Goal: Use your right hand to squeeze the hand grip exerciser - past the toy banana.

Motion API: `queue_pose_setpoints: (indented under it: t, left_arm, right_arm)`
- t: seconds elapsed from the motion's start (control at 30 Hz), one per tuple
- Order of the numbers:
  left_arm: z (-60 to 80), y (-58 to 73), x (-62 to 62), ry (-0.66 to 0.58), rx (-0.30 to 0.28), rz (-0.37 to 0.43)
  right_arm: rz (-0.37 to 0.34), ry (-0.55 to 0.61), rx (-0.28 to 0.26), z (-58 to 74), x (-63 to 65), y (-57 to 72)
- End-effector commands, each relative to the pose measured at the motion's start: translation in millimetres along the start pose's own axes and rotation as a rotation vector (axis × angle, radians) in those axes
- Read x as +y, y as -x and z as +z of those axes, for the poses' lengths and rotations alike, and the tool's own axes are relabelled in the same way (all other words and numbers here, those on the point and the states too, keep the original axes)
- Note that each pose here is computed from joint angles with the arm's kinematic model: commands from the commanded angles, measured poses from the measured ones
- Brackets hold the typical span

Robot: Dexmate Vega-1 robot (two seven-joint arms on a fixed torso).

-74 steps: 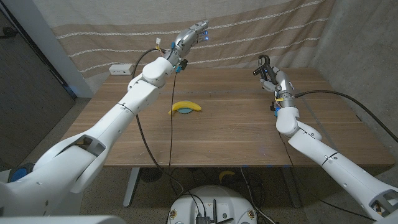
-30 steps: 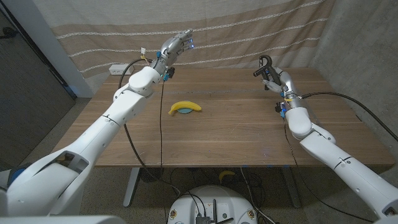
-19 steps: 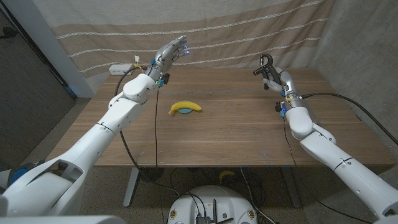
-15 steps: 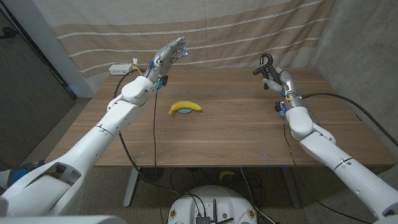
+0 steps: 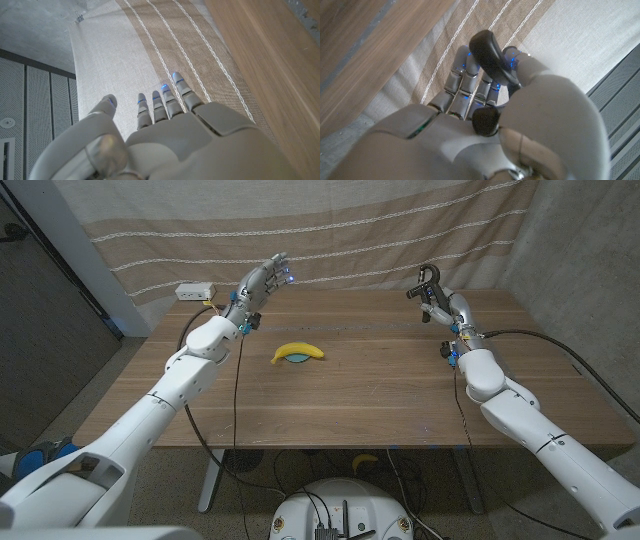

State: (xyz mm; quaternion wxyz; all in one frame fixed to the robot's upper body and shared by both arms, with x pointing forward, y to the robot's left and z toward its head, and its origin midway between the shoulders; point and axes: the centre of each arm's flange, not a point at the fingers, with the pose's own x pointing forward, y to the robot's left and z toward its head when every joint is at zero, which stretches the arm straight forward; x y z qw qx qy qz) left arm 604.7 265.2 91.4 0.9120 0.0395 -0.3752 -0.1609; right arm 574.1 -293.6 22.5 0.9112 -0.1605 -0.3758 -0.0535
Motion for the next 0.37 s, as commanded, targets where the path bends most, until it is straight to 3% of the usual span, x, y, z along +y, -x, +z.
queue_pose_setpoints:
  t: [0.03, 0.37]
  left_arm:
    - [-16.4, 11.4, 14.6, 0.03, 0.019, -0.002]
    - [-17.1, 15.8, 17.4, 0.03, 0.022, 0.021]
  right_arm:
    - [0.012, -0.056, 0.034, 2.5, 1.6, -1.7]
    - [-0.007, -0.111, 0.013, -1.9, -2.6, -1.5]
